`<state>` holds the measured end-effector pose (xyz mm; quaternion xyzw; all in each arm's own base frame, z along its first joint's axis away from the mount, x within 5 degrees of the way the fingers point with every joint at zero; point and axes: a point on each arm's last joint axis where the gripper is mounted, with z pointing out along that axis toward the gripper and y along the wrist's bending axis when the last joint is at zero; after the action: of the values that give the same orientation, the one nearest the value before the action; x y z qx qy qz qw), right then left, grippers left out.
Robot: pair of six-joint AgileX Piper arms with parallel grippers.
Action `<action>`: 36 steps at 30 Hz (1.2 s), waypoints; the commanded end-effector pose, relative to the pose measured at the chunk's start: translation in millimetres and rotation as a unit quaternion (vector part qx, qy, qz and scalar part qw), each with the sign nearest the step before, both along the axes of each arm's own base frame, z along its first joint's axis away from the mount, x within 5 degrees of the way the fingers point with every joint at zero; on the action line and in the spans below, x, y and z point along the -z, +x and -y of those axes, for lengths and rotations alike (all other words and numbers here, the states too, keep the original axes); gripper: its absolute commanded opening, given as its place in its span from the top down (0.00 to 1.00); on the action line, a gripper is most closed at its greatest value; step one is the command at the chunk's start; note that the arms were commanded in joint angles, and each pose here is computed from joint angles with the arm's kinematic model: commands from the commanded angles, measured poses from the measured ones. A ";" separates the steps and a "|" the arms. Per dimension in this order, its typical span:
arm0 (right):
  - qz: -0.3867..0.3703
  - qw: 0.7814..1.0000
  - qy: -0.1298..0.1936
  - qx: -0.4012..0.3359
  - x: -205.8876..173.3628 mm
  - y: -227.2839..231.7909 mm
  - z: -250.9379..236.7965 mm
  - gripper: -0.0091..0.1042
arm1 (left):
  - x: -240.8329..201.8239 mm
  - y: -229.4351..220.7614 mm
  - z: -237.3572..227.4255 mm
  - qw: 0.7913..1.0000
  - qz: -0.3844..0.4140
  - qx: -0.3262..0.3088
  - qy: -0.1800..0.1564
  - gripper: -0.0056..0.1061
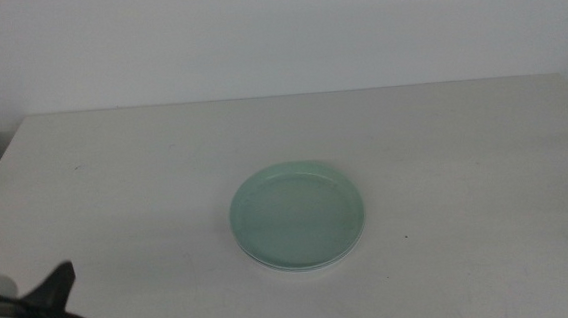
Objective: Stack the three bowls on top of each other.
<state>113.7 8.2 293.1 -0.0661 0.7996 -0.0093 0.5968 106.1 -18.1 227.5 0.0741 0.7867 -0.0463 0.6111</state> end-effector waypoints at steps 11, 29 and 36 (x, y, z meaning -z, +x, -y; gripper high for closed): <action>0.040 0.999 -0.009 -0.001 -2.5 -3.4 0.8 0.41 | 49.2 -18.0 -3.3 0.999 -0.031 -0.004 -0.003 0.01; 0.107 0.993 0.038 -0.002 78.8 -60.6 4.0 0.41 | 32.4 -50.2 -8.4 0.994 0.102 0.000 -0.027 0.01; 0.120 0.992 0.039 -0.002 82.4 -63.1 4.2 0.41 | 30.4 -51.4 -8.6 0.993 0.116 0.000 -0.029 0.01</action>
<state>53.2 4.8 192.9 -0.0409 0.7665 0.0235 0.6405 55.3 -9.7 186.7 0.0712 0.7443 -0.0512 0.6620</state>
